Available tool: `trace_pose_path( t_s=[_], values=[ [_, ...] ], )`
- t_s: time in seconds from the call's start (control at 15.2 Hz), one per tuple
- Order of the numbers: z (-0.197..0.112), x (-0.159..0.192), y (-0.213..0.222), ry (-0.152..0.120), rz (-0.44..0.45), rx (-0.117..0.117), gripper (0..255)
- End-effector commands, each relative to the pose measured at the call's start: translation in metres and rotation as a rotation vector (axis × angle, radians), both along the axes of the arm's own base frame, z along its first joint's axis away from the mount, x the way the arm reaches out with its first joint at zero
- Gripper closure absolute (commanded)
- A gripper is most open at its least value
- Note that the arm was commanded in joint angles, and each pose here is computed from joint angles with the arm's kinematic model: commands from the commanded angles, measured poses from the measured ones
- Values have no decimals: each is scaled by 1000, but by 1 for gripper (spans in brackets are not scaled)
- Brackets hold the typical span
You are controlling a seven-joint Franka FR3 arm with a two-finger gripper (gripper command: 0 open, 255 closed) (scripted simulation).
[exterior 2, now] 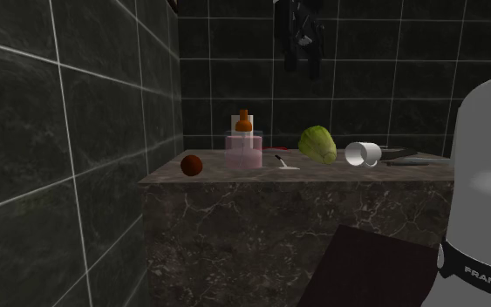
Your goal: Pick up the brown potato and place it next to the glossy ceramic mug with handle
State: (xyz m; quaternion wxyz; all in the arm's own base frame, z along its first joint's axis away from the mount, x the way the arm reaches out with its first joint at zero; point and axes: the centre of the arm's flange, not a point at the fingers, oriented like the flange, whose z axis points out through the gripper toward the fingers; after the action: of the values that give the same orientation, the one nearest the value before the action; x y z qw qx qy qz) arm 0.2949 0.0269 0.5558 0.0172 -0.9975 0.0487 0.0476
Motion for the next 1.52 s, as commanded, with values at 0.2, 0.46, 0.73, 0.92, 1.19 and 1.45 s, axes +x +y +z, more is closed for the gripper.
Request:
trace_pose_path(
  t_s=[0.2, 0.46, 0.73, 0.92, 1.19, 1.45],
  values=[
    [-15, 38, -3, 8, -15, -6, 0],
    [-35, 88, -7, 18, -36, -14, 0],
    [-55, 138, -13, 29, -56, -22, 0],
    [-71, 175, -18, 37, -72, -28, 0],
    [-92, 224, -25, 47, -92, -36, 0],
    [-114, 273, -34, 58, -112, -44, 0]
  ],
)
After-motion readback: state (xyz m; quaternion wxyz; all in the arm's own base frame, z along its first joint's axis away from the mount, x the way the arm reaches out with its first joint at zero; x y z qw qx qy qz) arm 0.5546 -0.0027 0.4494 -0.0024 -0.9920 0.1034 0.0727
